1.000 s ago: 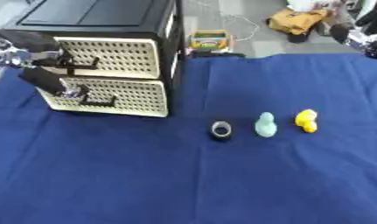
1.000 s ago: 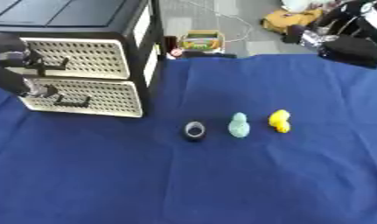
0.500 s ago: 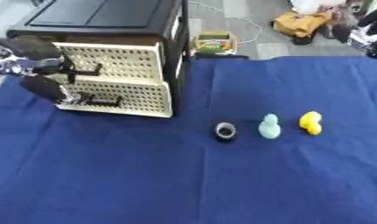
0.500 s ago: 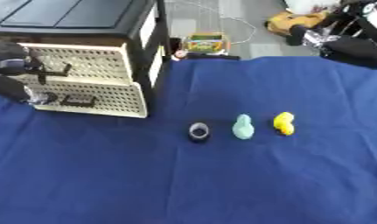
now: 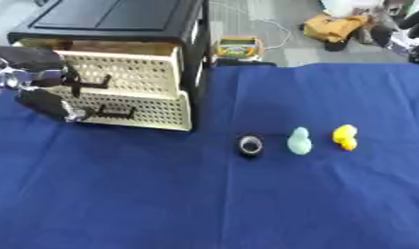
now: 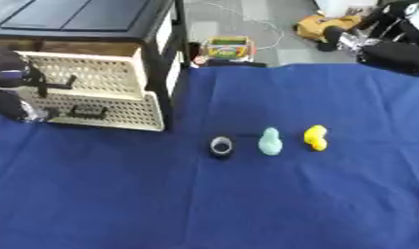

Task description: Pick up objects from table and place into drawer.

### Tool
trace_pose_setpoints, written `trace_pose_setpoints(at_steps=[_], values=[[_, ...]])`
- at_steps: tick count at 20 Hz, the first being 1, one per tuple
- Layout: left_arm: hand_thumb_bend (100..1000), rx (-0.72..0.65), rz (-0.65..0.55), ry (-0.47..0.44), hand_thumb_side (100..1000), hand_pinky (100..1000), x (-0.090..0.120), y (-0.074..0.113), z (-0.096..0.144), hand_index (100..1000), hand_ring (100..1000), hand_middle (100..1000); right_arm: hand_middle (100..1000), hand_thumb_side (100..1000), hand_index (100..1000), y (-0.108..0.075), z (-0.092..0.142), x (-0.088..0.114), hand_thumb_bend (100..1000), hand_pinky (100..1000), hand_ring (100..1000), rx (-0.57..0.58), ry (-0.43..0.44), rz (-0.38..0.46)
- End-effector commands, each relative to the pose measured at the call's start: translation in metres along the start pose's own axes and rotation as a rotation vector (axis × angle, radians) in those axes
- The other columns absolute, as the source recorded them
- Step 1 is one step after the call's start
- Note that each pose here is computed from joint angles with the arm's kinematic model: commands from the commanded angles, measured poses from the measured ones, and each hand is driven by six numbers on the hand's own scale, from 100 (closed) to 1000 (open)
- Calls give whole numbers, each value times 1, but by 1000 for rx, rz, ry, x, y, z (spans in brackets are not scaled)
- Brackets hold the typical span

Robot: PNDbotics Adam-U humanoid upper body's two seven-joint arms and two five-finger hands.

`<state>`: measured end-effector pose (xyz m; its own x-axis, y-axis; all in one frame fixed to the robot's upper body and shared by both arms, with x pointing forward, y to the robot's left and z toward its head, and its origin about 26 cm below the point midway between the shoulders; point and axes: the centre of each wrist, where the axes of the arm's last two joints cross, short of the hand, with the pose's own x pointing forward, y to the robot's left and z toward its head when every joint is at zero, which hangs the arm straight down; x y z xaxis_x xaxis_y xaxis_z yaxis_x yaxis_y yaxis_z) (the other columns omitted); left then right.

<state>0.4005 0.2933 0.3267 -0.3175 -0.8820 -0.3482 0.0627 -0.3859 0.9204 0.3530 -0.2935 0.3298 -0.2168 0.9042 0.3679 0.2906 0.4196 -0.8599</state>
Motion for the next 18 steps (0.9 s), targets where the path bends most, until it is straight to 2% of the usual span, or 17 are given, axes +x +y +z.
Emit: trace_pose_setpoints(at_steps=[1, 13, 18], values=[[333, 41, -32, 24, 716, 100, -6, 14, 18, 691, 100, 100, 560, 778, 734, -15, 2, 1, 505, 632, 621, -42, -4, 27], [307, 80, -50, -2, 697, 100, 7, 11, 39, 689, 100, 100, 558, 786, 734, -17, 3, -1, 504, 632, 620, -58, 10, 26], [322, 76, -62, -2, 700, 100, 10, 7, 45, 687, 100, 100, 557, 789, 734, -17, 3, -1, 504, 632, 620, -62, 9, 25]])
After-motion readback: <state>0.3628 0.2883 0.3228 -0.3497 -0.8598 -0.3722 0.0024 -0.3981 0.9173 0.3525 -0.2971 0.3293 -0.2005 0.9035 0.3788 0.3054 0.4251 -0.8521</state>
